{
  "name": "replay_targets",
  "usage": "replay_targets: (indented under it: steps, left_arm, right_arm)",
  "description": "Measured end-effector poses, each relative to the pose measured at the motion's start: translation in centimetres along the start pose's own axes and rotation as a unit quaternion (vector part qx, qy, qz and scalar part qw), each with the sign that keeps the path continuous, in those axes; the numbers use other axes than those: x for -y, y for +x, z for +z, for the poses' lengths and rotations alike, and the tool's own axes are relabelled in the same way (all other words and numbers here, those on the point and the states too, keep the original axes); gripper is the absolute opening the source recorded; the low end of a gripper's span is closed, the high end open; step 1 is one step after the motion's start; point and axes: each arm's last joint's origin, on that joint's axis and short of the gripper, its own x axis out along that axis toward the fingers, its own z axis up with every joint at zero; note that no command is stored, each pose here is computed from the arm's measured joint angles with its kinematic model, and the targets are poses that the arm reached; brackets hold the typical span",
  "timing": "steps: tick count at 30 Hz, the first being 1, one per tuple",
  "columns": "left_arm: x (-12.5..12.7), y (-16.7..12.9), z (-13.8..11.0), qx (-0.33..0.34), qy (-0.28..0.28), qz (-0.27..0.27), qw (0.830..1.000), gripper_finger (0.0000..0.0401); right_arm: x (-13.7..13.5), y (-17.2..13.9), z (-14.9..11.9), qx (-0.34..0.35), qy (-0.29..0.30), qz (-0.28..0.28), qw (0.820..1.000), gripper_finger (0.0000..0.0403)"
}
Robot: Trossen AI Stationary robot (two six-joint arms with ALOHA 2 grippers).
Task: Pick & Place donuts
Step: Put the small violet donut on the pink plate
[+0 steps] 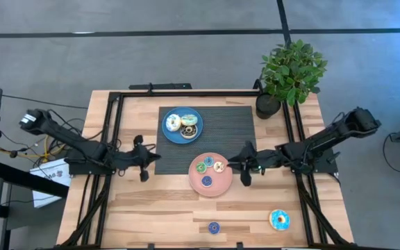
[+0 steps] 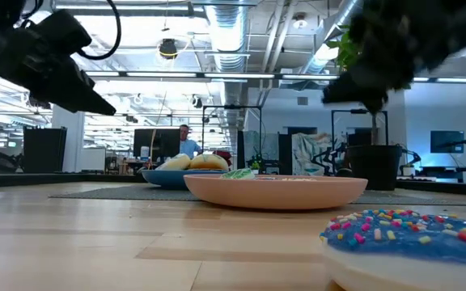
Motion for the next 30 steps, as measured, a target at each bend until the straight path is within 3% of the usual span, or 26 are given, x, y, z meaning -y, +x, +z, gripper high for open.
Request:
replay_targets:
  steps: [6,9,14,21,30]
  left_arm:
    - [-0.7,0.7,-1.2,0.058,0.01,-0.082,0.995,0.0001]
    - [-1.1,0.9,-1.3,0.052,-0.003,-0.078,0.996,0.0]
    - [-1.4,1.1,-1.5,0.037,-0.025,-0.083,0.996,0.0]
    - [-1.4,1.1,-1.9,0.017,-0.047,-0.08,0.996,0.0]
    - [-1.6,1.1,-3.0,-0.034,-0.021,-0.063,0.997,0.0]
  right_arm:
    - [-3.9,0.7,4.7,-0.057,-0.082,-0.019,0.995,0.001]
    - [-6.2,1.4,6.5,-0.128,-0.121,-0.031,0.984,0.0013]
    - [-9.9,3.1,8.7,-0.245,-0.183,-0.062,0.95,0.0061]
    - [-14.0,5.7,10.4,-0.355,-0.201,-0.095,0.908,0.0147]
    - [-18.2,9.0,8.5,-0.42,-0.127,-0.047,0.898,0.0272]
